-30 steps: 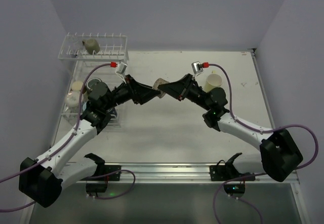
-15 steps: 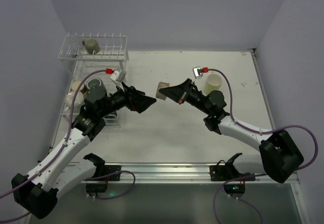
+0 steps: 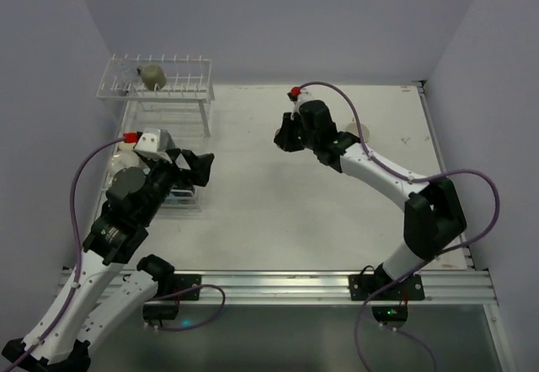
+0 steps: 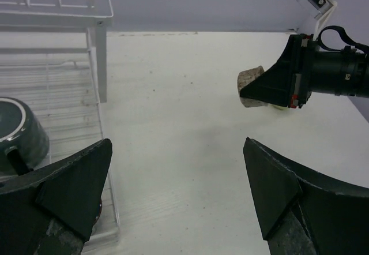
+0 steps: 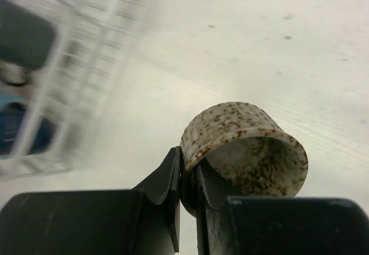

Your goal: Unload the cups from the dish rack

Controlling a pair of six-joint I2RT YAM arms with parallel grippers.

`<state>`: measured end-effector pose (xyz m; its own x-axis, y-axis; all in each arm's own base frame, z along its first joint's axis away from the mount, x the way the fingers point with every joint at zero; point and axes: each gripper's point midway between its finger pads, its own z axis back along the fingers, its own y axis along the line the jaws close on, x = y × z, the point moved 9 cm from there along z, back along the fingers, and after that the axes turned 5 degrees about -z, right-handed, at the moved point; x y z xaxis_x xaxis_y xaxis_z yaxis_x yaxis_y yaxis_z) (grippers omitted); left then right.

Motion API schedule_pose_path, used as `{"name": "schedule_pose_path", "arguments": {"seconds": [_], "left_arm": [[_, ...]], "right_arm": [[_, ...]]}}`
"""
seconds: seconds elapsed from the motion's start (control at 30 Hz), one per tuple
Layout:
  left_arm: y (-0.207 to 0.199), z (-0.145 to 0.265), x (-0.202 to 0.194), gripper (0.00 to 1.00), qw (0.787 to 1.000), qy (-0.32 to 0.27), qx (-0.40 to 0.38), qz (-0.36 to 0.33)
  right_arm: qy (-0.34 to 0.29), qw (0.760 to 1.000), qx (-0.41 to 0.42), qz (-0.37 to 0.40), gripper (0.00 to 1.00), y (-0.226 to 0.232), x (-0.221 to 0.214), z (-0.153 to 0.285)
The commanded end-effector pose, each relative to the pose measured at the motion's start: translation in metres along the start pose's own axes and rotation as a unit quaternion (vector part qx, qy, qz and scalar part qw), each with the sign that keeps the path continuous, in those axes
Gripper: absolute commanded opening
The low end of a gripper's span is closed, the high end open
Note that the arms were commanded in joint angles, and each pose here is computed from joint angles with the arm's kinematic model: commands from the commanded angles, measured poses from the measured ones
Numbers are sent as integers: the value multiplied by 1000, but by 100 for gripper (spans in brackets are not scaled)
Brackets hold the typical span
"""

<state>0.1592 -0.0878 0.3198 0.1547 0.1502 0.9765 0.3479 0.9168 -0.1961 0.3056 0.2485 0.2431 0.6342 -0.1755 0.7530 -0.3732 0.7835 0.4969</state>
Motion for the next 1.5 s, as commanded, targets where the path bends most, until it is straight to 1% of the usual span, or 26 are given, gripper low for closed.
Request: {"name": "schedule_pose_path", "arguments": {"seconds": [0.0,0.07,0.13,0.17,0.33,0.37,0.4,0.43,0.5,0.6,0.63,0.67,0.77,0.97,1.07,1.1,1.17,1.2,1.23,1.3,1.33,1.37,1.4,1.43,1.47], "left_arm": [[18,-5,-22,100,996,32,68,-42],[19,-6,-26,100,996,38,71,-46],[21,-7,-29,100,995,41,76,-49],[21,-8,-31,100,995,43,78,-49],[22,-9,-33,100,995,47,74,-46],[23,-10,-33,100,995,48,76,-45],[23,-10,-34,100,995,48,74,-44],[23,-10,-34,100,995,50,70,-43],[24,-10,-34,100,996,50,69,-41],[26,-11,-34,100,996,49,69,-38],[25,-12,-35,100,996,51,66,-38],[26,-12,-34,100,996,52,69,-37],[28,-14,-35,100,995,55,70,-37],[29,-15,-33,100,995,55,80,-33],[31,-16,-31,100,994,54,89,-33],[30,-16,-30,100,994,54,90,-32],[29,-18,-21,100,994,49,95,-27],[28,-18,-18,100,994,49,95,-25],[25,-18,-6,100,995,39,91,-21],[23,-21,4,100,995,36,95,-9],[20,-20,21,100,995,20,99,-1],[20,-26,26,100,994,22,106,1],[20,-30,33,100,993,20,118,3],[22,-39,46,100,989,24,148,6],[22,-44,55,100,986,24,162,6]], "right_arm": [[89,976,-160,116,0,-56,-10,-13],[95,972,-177,122,0,-70,-1,-23],[120,968,-188,119,0,-87,-7,-35],[118,966,-200,112,0,-98,-1,-37],[144,958,-227,98,0,-131,-5,-54],[139,958,-231,95,0,-135,2,-57],[157,955,-237,90,0,-138,0,-57],[153,955,-237,93,0,-137,4,-59],[164,952,-240,96,0,-140,1,-63],[181,947,-249,87,5,-143,-1,-67],[187,946,-252,85,8,-146,-4,-68],[191,945,-255,79,13,-147,-4,-67],[204,941,-262,71,19,-150,-9,-67],[234,934,-265,56,23,-152,-19,-69],[226,936,-263,56,31,-149,-15,-67],[221,938,-262,56,38,-147,-12,-65],[198,945,-257,54,45,-137,1,-56],[185,950,-246,52,50,-132,8,-53],[177,954,-236,50,56,-126,11,-48],[131,969,-204,45,65,-106,32,-32],[130,974,-180,39,72,-99,30,-27],[99,982,-156,31,75,-84,42,-12],[66,989,-126,27,79,-75,50,-9],[74,993,-92,18,84,-69,38,-5],[28,998,-60,8,84,-52,50,8]]}}
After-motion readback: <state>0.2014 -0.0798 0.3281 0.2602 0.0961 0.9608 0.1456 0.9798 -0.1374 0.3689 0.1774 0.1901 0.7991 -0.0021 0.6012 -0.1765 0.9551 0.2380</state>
